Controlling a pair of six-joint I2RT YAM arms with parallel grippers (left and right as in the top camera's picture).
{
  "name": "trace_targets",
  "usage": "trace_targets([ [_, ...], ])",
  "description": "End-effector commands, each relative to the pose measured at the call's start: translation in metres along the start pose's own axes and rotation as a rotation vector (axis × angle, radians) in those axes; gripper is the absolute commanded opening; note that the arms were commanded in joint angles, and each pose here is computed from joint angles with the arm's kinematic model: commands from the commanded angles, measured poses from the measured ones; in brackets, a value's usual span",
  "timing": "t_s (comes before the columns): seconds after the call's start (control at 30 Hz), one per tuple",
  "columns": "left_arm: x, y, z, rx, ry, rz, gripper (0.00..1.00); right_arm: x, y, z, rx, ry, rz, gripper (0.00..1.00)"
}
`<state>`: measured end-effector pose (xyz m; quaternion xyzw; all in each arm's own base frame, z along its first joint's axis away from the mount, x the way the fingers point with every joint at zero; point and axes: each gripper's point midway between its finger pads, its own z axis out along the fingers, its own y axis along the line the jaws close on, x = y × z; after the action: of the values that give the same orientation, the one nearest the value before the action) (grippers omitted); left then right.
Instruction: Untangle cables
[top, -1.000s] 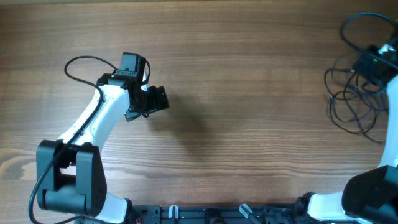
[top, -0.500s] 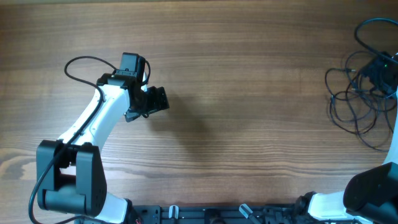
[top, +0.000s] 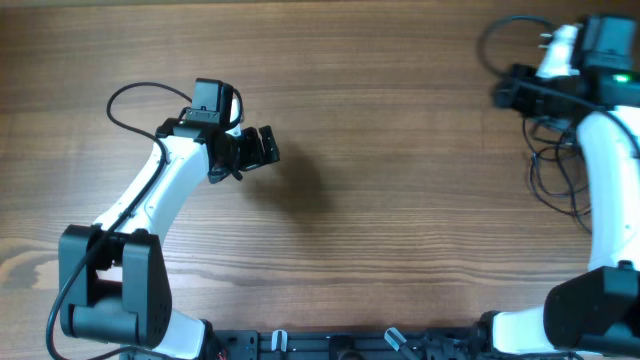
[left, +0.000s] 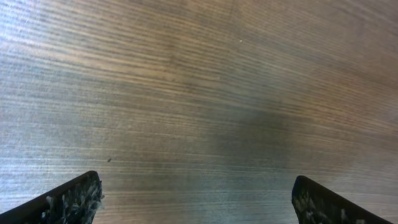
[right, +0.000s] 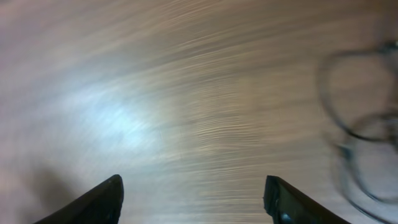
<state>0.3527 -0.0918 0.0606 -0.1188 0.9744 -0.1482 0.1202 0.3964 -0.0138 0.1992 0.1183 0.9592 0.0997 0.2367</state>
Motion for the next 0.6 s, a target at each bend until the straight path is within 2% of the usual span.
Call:
trace_targets([
  [0.0, -0.009, 0.003, -0.01, -0.039, -0.043, 0.025, 1.0, 0.016, 0.054, 0.009, -0.082, 0.04, -0.215, 0.78],
  [0.13, -0.018, 0.023, -0.037, -0.193, -0.079, 0.017, 1.0, 0.031, 0.078, 0.013, -0.037, 0.057, -0.308, 0.79],
  [0.2, -0.014, 0.03, -0.056, -0.25, -0.076, 0.011, 1.0, 0.041, 0.089, 0.014, -0.048, 0.082, -0.334, 0.83],
  [0.27, -0.005, 0.032, -0.069, -0.26, -0.066, -0.011, 1.0, 0.052, 0.091, 0.013, -0.05, 0.12, -0.341, 0.86],
  [0.43, 0.014, 0.042, -0.096, -0.305, -0.063, -0.101, 1.0, 0.069, 0.086, 0.009, -0.054, 0.197, -0.298, 0.86],
  [0.57, 0.024, 0.044, -0.107, -0.299, -0.075, -0.099, 1.0, 0.069, 0.082, 0.004, -0.057, 0.168, -0.247, 0.91],
])
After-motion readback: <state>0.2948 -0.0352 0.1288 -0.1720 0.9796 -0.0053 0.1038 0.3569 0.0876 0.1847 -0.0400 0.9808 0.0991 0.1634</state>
